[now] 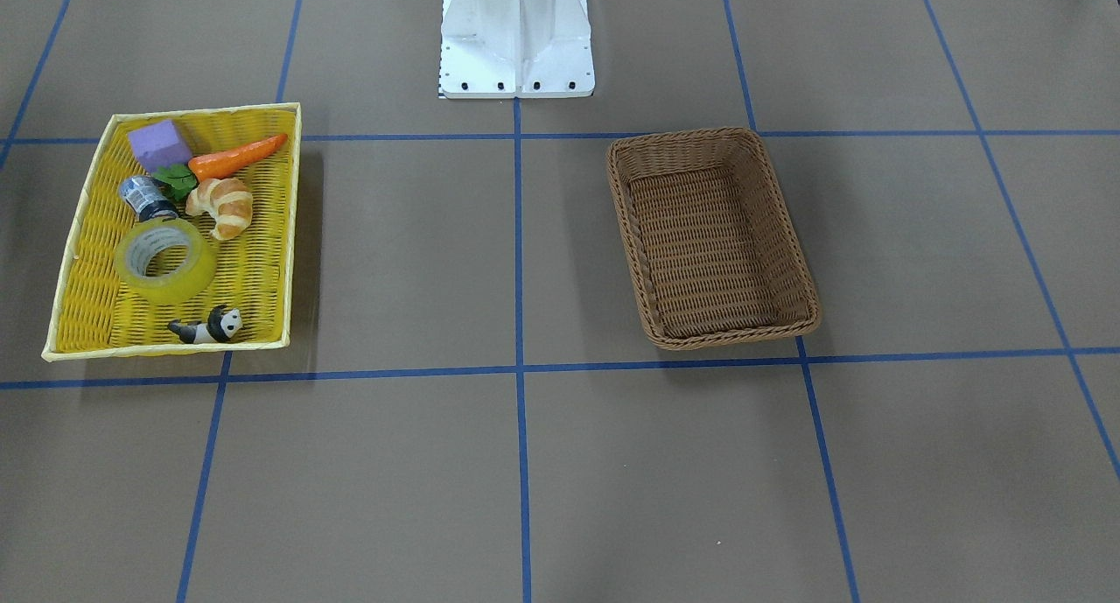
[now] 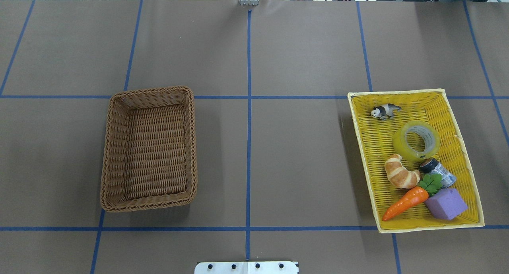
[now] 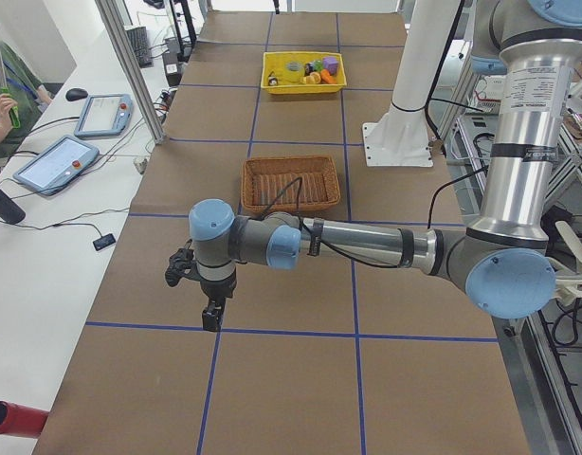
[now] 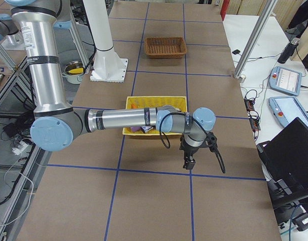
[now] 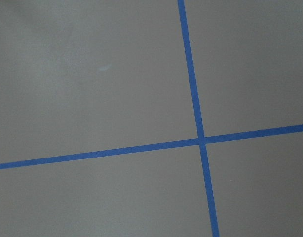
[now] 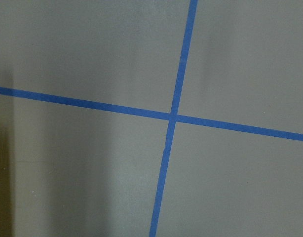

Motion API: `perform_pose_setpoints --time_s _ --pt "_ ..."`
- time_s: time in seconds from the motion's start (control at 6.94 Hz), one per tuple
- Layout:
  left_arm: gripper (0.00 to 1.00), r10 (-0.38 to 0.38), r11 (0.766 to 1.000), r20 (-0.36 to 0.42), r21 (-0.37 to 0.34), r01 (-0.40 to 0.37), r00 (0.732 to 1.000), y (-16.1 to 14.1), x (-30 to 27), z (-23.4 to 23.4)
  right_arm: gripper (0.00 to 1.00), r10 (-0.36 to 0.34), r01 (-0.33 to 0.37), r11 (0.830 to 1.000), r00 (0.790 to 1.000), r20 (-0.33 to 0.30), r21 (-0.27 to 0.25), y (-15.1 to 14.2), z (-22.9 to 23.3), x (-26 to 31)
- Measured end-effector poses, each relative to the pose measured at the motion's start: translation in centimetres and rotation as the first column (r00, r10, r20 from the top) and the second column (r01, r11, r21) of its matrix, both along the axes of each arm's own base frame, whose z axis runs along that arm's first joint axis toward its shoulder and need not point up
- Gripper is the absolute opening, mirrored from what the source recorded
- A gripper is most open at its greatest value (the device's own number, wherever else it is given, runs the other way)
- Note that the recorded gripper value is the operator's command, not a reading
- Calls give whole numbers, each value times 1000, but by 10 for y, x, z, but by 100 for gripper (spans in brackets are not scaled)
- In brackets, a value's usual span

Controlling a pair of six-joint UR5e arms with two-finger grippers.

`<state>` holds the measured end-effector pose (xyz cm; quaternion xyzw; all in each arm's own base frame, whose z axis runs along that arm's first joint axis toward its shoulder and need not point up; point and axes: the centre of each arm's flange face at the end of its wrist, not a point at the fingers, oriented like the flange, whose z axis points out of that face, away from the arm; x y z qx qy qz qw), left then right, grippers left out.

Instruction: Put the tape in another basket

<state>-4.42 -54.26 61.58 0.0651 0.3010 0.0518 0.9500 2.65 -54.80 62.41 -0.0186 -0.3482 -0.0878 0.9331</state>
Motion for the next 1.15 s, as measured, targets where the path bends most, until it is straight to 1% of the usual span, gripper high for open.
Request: perform_pose_setpoints --time_s 0.58,0.86,1.01,1.15 --pt "98 1 1000 0 -7 -1 1000 0 0 3 100 0 0 1000 1000 0 14 -1 0 0" --pt "98 3 1000 1 -6 -3 1000 0 0 4 100 -1 1 999 1000 1 33 -4 -7 0" --pt "98 3 1000 1 -4 -3 1000 0 0 3 100 1 -1 998 1000 2 56 -7 -11 0" --pt "98 3 1000 1 -1 -3 1000 0 0 2 100 2 -3 994 1000 6 112 -12 -25 -2"
